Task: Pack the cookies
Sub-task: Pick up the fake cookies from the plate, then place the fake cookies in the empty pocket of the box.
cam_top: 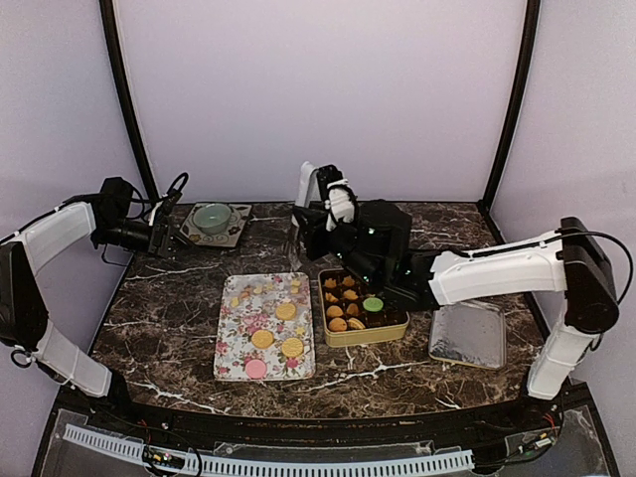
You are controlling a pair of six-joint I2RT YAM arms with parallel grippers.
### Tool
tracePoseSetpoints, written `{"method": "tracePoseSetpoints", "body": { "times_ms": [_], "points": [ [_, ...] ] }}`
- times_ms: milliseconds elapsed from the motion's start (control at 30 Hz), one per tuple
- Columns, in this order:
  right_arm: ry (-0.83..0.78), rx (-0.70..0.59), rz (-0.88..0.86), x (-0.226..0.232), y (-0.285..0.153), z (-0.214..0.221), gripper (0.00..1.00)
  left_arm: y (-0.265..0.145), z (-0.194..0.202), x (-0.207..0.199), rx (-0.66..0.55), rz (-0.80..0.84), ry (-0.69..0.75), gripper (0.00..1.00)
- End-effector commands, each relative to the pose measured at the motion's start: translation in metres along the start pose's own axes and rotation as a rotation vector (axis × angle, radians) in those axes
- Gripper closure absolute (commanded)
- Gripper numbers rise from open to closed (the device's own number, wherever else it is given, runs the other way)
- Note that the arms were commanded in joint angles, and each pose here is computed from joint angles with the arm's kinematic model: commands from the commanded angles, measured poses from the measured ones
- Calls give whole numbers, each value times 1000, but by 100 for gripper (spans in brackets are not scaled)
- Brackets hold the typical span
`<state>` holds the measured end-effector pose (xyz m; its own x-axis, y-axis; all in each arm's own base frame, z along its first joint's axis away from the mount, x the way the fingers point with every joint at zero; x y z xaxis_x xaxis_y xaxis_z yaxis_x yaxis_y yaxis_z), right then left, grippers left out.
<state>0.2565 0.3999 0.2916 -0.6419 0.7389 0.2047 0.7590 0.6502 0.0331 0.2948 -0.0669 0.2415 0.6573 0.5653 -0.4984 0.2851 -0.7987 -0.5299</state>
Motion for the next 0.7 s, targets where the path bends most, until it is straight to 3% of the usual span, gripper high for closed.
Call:
{"method": "tracePoseSetpoints", "body": {
  "times_ms": [0, 333, 667],
  "points": [
    [10, -52, 9, -15, -43, -27, 91, -8, -9, -10, -33, 13, 35, 37],
    [-33, 105, 156, -61, -131, 1, 92, -6, -7, -7, -32, 13, 31, 37],
    [-96, 171, 195, -70, -144, 16, 92, -6, -7, -8, -30, 9, 32, 37]
  ]
}}
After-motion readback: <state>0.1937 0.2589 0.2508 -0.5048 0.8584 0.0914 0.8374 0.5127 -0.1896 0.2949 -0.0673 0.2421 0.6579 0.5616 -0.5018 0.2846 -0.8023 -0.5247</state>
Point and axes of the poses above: each gripper's point midway between its finger pads, its own y axis out along the fingers, its own x axis along the line the jaws close on, z = x × y, the point moved 7 cm from there along -y, back along the fingers, and after that the axes turned 7 degrees about y, right-handed, at the moved point
